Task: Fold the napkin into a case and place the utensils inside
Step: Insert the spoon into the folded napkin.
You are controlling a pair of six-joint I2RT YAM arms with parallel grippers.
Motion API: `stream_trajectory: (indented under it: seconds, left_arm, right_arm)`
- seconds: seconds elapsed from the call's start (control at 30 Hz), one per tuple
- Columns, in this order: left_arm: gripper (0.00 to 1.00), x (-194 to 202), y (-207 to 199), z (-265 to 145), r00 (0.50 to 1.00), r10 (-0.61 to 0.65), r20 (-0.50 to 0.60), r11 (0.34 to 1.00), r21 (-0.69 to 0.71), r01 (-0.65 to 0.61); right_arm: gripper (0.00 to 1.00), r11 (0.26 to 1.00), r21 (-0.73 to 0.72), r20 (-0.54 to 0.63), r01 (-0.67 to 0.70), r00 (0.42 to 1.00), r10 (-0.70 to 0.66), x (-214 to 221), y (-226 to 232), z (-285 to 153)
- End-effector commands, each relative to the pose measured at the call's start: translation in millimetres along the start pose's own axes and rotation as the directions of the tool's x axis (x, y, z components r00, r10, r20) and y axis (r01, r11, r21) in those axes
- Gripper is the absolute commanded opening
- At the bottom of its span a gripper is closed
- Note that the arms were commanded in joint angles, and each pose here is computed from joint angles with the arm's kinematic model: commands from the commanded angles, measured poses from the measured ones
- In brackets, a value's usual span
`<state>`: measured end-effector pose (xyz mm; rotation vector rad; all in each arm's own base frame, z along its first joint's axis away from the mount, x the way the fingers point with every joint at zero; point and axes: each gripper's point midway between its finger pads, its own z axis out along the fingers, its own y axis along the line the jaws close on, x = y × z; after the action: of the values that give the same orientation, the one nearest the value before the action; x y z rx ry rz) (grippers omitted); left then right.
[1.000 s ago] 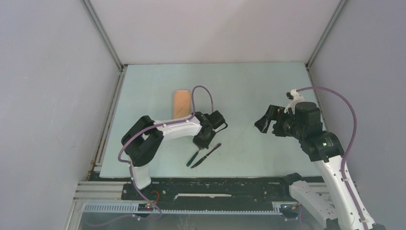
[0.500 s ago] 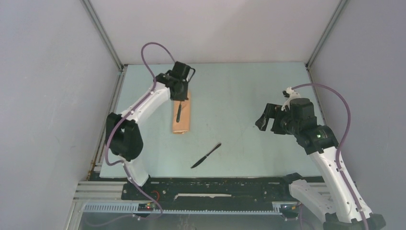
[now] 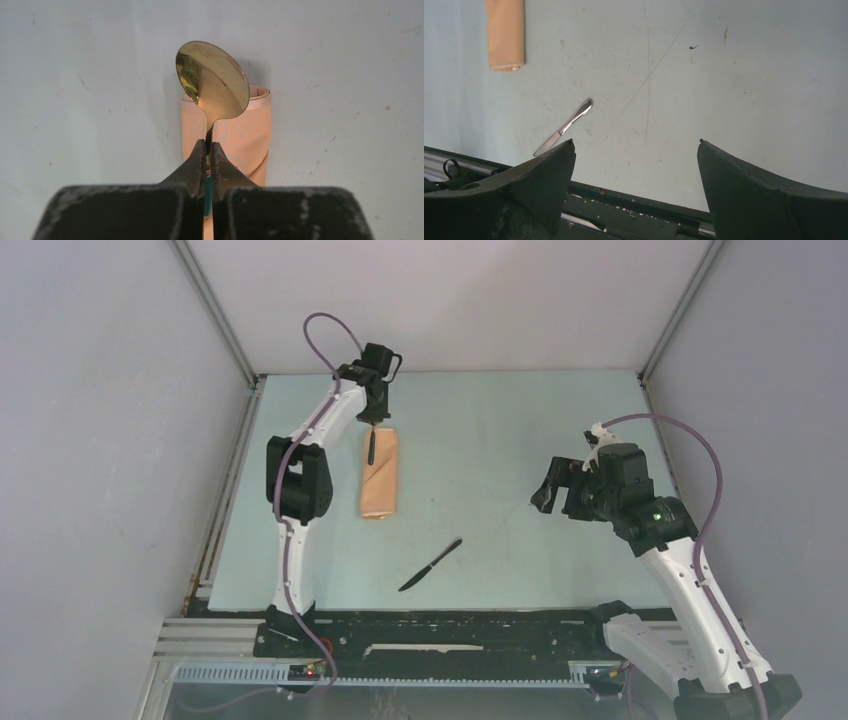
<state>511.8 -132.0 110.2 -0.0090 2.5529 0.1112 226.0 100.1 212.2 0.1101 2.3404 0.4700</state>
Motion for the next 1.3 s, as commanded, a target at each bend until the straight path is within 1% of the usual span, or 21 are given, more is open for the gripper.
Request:
stream_trajectory:
  seconds: [0.0,0.2,0.4,0.8,1.03,1.27]
  left_arm:
    - [0.00,-14.7,0.5,0.9,1.000,-0.005,0.029,1.000,-0.002,0.005]
    - [0.00,-7.0,-2.5,18.4,1.000,-0.019,0.000,1.000,-0.007,0.019]
    - [0.00,12.5,-3.3,19.6,0.999,-0.039,-0.035,0.999,0.004,0.040]
    - [0.00,46.5,-3.3,-0.4,0.998,-0.061,-0.023,0.998,0.015,0.061]
    - [0.00,68.7,-6.1,-1.3,0.994,-0.085,-0.070,0.995,0.039,0.088]
    - [0.00,79.7,-6.3,-5.5,0.993,-0.092,-0.072,0.994,0.045,0.095]
  right_arm:
    - [1.00,1.000,0.004,0.013,-0.003,1.000,0.003,-3.5,-1.7,3.4]
    - [1.00,1.000,-0.019,0.010,-0.012,1.000,0.012,-1.9,2.3,2.4]
    - [1.00,1.000,-0.027,0.005,-0.015,1.000,0.015,-0.6,3.7,1.8]
    - [1.00,0.998,-0.061,-0.009,-0.036,0.999,0.036,7.0,7.7,4.0]
    - [1.00,0.997,-0.068,-0.009,-0.040,0.999,0.040,8.6,8.7,2.7]
    - [1.00,0.997,-0.072,-0.021,-0.043,0.999,0.041,11.8,8.6,5.0]
